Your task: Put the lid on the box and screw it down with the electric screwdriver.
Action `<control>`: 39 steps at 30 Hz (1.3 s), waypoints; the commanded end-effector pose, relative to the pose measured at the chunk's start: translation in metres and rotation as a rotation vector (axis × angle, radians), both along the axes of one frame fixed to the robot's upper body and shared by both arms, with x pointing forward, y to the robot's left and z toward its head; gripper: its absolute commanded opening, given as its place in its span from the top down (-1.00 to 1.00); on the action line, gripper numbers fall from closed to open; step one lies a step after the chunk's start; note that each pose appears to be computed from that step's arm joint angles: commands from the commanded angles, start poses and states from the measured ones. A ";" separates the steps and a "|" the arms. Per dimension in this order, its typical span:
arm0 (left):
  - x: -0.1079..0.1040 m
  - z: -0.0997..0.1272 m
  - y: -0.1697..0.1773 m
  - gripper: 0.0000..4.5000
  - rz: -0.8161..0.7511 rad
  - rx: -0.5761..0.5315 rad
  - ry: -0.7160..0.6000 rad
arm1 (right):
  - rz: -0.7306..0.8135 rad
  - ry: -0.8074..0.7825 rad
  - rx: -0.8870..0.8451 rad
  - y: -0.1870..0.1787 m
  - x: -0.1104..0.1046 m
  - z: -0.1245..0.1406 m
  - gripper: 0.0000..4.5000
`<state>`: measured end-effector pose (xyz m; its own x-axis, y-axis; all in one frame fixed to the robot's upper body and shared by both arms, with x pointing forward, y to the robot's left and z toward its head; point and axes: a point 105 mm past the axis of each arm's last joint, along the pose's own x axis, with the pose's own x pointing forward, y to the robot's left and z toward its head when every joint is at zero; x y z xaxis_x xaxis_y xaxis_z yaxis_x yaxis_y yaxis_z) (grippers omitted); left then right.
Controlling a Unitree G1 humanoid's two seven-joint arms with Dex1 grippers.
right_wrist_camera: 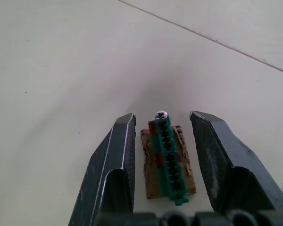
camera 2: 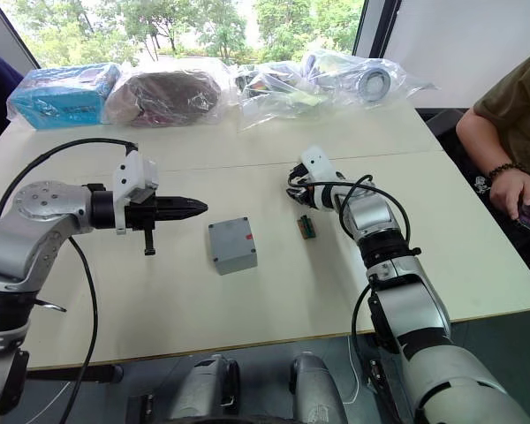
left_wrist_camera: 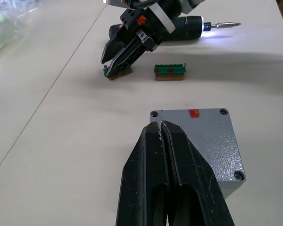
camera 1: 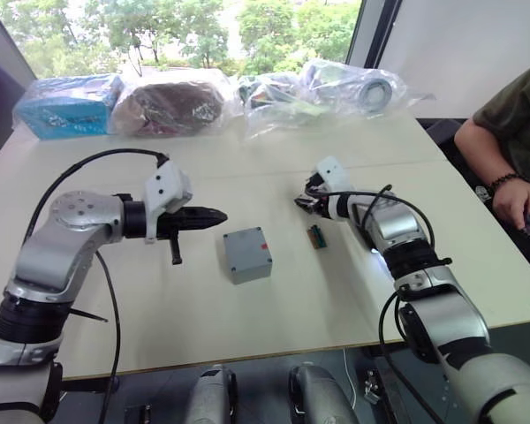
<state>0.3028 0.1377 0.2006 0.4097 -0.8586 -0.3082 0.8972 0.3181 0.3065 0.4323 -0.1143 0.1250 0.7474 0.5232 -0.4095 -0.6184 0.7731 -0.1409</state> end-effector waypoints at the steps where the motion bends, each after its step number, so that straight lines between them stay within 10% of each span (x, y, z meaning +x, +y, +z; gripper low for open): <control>1: -0.004 0.012 -0.003 1.00 -0.024 -0.007 -0.052 | 0.021 -0.070 0.012 0.006 0.006 0.022 0.18; 24: -0.007 0.015 -0.010 1.00 -0.023 -0.009 -0.048 | 0.032 -0.082 0.032 0.010 0.008 0.027 0.18; 30: -0.005 0.011 -0.004 1.00 -0.016 -0.006 -0.041 | 0.030 -0.074 0.029 0.009 0.008 0.025 0.97; 39: -0.005 0.006 0.003 1.00 -0.015 -0.002 -0.038 | 0.019 -0.102 0.042 0.007 0.009 0.038 0.97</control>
<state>0.3011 0.1384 0.1983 0.3979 -0.8660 -0.3028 0.9027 0.3108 0.2974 0.4362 -0.1113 0.1292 0.7458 0.5354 -0.3963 -0.6256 0.7674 -0.1407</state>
